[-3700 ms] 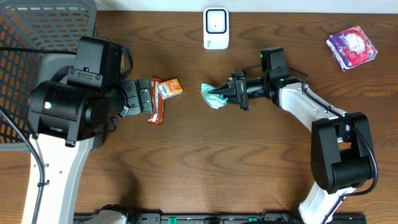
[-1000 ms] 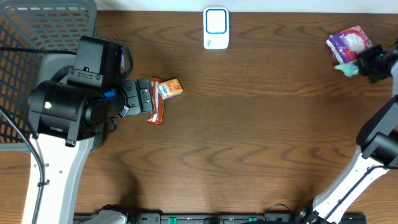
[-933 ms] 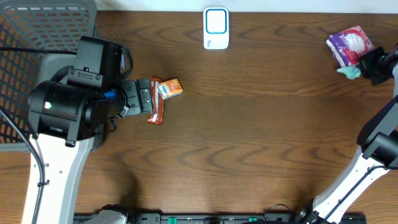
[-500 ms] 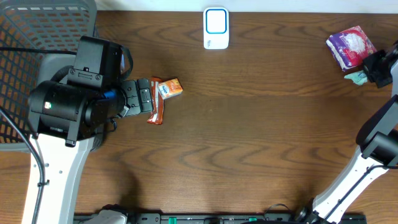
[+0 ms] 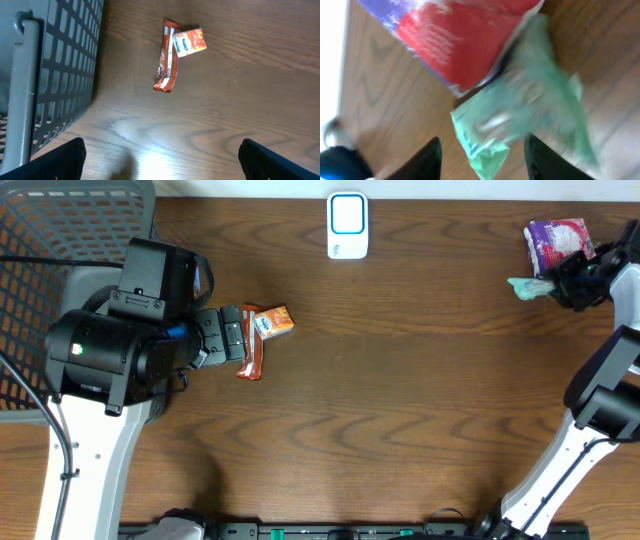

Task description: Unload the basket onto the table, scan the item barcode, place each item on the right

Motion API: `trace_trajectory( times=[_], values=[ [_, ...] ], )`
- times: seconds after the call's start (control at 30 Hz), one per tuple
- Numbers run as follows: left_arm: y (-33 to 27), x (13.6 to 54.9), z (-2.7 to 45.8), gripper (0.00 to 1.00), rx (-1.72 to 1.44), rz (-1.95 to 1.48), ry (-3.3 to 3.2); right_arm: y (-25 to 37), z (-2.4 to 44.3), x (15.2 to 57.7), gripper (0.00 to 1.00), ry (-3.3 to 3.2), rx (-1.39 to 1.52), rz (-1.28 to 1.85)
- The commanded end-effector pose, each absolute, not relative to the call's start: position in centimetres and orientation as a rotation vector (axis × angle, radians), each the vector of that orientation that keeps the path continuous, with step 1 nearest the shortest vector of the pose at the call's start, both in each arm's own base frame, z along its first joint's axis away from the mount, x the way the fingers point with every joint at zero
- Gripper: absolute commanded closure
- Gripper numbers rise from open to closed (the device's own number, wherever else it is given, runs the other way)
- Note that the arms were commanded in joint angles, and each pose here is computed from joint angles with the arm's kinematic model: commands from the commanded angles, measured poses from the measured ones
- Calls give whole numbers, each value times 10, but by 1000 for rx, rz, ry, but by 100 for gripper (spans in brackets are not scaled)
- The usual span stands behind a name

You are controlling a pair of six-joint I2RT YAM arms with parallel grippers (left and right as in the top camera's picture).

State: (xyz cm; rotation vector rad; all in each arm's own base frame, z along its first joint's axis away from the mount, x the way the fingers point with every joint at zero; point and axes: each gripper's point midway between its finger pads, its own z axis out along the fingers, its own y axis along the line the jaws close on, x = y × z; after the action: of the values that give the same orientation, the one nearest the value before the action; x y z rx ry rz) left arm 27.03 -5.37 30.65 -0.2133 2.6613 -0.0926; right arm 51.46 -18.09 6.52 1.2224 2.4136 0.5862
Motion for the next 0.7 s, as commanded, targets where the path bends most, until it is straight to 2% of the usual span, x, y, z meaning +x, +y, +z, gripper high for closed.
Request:
trace_trajectory(
  times=[0.0,0.07,0.17,0.33,0.43,0.6,0.67],
  values=[
    [-52,270,307,2,-236,-88,2659,-182,150,516,1,2296,1123,559],
    [-52,270,307,2,-236,-88,2659,-182,174,511,1,2267,1100,539],
    [-52,270,307,2,-236,-88,2659,-165,233,502,1,2205,1006,543],
    [-52,270,307,2,-236,-88,2659,-93,282,495,1,2237,720,712],
    [-52,270,307,2,-236,-88,2659,-34,283,487,1,2327,565,819],
    [-52,270,307,2,-236,-88,2659,56,254,467,1,2533,261,842],
    [-52,270,307,2,-236,-88,2659,92,247,460,6,2561,39,836]
  ],
)
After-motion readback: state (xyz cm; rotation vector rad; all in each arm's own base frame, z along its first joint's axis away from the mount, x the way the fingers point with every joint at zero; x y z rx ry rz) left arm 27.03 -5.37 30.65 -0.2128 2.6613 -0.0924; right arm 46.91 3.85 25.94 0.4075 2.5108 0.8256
